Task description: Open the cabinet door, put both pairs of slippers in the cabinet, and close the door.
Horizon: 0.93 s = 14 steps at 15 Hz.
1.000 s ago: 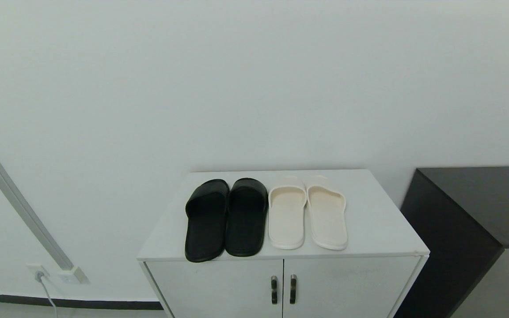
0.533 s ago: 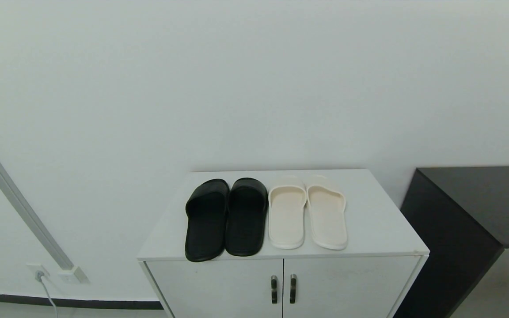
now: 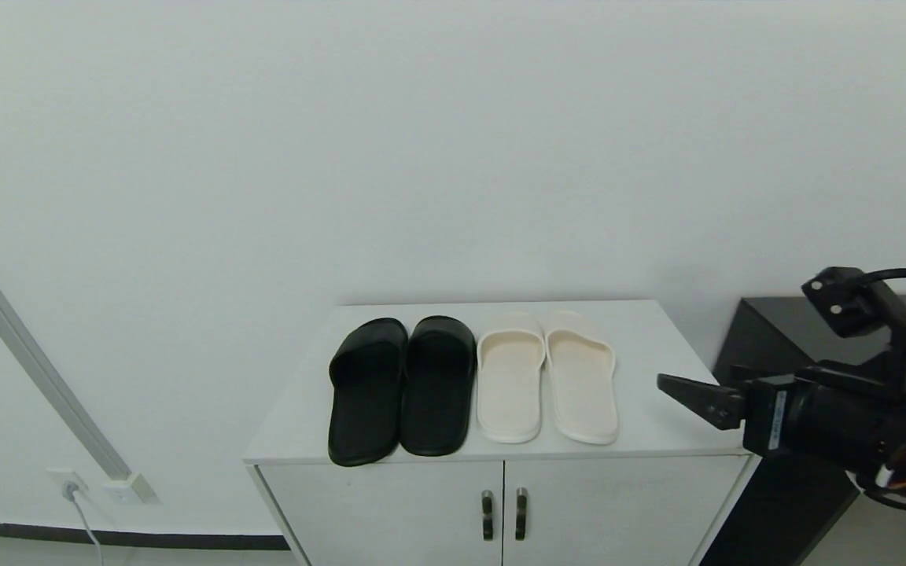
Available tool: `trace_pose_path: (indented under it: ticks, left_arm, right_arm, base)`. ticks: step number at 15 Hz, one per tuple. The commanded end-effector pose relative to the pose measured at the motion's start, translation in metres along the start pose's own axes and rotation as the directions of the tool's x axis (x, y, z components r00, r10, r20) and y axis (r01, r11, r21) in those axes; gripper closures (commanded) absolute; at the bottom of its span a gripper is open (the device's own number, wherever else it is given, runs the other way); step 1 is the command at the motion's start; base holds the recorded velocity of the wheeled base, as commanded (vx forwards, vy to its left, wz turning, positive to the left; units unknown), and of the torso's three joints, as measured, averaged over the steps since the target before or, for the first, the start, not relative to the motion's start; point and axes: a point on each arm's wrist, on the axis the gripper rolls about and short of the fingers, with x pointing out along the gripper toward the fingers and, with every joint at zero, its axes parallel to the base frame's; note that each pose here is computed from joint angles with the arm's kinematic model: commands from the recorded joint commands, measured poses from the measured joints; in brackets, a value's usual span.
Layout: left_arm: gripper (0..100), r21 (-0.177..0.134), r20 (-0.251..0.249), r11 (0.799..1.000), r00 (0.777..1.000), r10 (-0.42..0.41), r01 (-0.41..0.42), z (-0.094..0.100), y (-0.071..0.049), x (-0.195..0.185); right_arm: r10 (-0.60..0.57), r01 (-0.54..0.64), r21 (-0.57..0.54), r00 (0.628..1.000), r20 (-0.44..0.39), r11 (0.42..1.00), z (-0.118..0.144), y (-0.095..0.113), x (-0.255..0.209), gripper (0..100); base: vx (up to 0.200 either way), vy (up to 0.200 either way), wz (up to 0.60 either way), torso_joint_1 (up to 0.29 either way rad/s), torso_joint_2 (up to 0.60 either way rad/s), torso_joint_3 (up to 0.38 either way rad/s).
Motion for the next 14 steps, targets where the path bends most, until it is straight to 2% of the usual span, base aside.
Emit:
trace_pose_path:
  ticks: [1,7,8,12,14]
  left_arm:
    - [100,0.0,-0.002,1.0,1.0,0.0,0.0,0.0,0.0,0.0]
    - [100,-0.003,-0.002,1.0,1.0,0.001,-0.001,0.0,0.0,0.0]
    - [100,-0.003,0.0,1.0,1.0,0.001,-0.001,0.0,0.0,0.0]
    - [100,-0.006,-0.002,1.0,1.0,0.001,-0.001,0.0,0.0,0.0]
    - [100,-0.006,-0.002,1.0,1.0,0.001,-0.001,0.0,0.0,0.0]
  right_arm:
    - [-0.007,0.007,-0.005,0.998,-0.061,1.0,-0.004,0.007,0.031,0]
    - [-0.047,0.046,-0.027,0.998,-0.031,0.999,0.003,0.041,0.076,0]
    - [-0.066,0.065,-0.039,0.997,-0.029,0.997,0.001,0.053,0.094,0]
    - [-0.13,0.13,-0.049,0.992,-0.002,0.99,-0.014,0.071,0.139,0]
    - [-0.182,0.184,-0.044,0.982,0.044,0.982,-0.023,0.08,0.164,0]
  base:
    - [0.0,0.0,0.0,0.0,0.0,0.0]
    - [0.0,0.0,0.0,0.0,0.0,0.0]
    - [0.0,0.0,0.0,0.0,0.0,0.0]
    - [0.0,0.0,0.0,0.0,0.0,0.0]
    - [0.0,0.0,0.0,0.0,0.0,0.0]
